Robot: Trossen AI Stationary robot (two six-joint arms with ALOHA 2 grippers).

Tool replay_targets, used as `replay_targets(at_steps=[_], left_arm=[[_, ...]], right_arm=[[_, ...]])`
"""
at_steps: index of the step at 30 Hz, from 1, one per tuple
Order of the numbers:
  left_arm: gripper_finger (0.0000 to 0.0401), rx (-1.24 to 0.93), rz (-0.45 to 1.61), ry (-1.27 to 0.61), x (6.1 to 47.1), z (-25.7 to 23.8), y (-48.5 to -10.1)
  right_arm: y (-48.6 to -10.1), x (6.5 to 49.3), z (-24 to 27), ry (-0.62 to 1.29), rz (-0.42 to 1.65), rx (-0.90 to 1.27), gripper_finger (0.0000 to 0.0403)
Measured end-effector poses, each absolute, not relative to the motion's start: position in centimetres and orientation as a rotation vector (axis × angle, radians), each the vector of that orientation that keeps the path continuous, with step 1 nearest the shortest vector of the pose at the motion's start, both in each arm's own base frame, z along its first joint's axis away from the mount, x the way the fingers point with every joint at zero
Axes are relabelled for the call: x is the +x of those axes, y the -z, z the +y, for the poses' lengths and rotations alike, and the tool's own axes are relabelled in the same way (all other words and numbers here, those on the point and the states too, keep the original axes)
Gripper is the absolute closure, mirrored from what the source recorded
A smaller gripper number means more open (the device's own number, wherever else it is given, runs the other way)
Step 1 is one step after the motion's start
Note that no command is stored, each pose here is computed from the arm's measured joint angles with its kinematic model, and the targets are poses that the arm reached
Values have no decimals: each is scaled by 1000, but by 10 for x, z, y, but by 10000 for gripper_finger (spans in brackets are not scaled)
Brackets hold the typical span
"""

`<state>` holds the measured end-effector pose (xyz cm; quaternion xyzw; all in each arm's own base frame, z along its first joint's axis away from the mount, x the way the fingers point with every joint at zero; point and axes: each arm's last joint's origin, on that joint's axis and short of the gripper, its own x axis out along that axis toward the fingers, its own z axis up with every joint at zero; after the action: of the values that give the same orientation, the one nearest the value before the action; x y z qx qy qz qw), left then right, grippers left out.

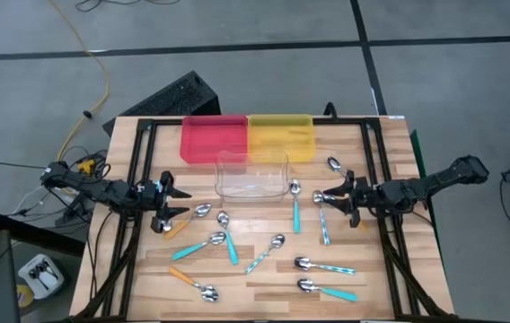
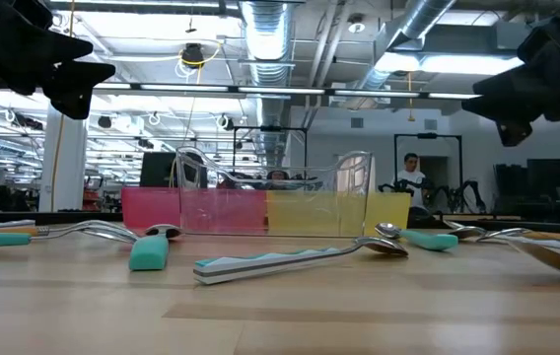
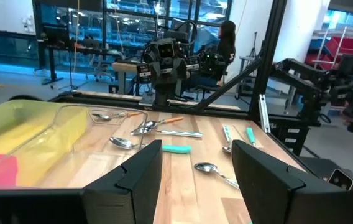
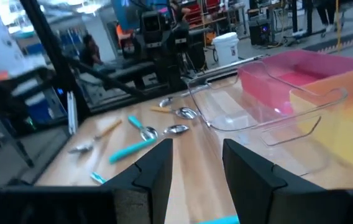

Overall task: Sort silverware by color (type)
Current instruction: Put the yellow spoon into the yellow bin

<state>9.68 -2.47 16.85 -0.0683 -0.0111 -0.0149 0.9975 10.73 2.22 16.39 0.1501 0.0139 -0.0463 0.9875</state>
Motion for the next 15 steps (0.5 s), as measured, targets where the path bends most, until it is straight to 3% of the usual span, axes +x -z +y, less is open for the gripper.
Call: replay_targets(at_steps=[15], left_arm=[[221, -150, -54, -48, 97, -22, -171]], right_arm=[[-169, 108, 20, 134, -34, 383, 237]])
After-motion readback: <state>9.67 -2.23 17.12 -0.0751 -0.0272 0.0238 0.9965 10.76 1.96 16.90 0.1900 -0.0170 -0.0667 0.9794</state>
